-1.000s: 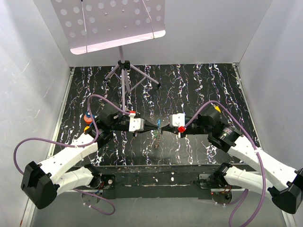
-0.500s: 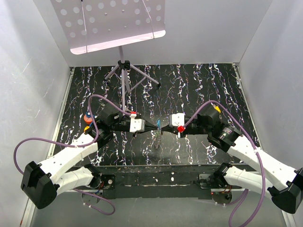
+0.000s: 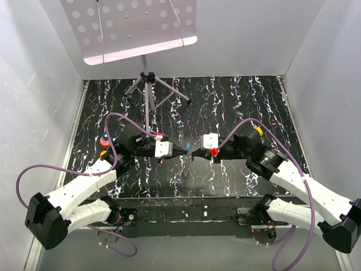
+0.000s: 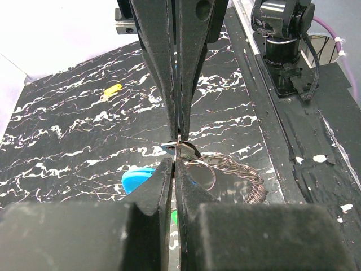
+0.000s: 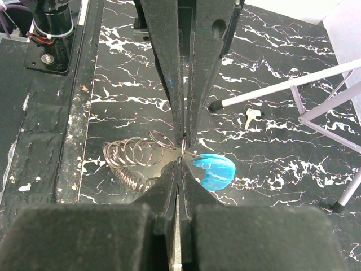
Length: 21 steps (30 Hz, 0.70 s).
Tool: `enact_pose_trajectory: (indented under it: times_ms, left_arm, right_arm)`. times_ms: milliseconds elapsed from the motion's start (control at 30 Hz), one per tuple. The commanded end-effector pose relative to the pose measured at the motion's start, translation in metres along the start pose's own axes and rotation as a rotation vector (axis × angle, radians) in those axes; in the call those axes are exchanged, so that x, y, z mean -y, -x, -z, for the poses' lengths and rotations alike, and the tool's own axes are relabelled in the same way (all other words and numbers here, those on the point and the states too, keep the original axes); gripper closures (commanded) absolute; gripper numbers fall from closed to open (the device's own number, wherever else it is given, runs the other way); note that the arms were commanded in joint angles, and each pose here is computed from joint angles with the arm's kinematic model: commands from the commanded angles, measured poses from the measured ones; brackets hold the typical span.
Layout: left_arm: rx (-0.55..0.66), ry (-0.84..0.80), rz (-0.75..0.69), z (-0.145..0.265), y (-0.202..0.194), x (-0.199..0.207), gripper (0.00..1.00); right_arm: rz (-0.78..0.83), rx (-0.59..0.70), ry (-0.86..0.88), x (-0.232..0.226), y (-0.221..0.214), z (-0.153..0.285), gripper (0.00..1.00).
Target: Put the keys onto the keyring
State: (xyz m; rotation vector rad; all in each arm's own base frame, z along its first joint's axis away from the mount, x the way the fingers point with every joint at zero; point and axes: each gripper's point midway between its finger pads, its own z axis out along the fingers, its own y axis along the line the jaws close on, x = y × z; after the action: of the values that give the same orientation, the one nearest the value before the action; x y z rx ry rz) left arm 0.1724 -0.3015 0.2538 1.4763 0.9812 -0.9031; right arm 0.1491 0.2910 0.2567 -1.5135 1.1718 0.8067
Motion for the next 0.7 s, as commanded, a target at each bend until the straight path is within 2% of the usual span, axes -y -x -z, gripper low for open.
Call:
enact_pose_trajectory:
  times_ms: [0,667]
  left_arm:
    - [0.045,0.010,-0.056,0.0001,0.0227,-0.0067,1.00]
    - [0.050,0.019,-0.046,-0.0008,0.0241,-0.0081,1.00]
  right_arm:
    - [0.062,0.093,-0.021,0.0130,0.0382,0.0032,0.99]
    - [0.046,0.075,0.003,0.0123,0.0364,0.0001,0.99]
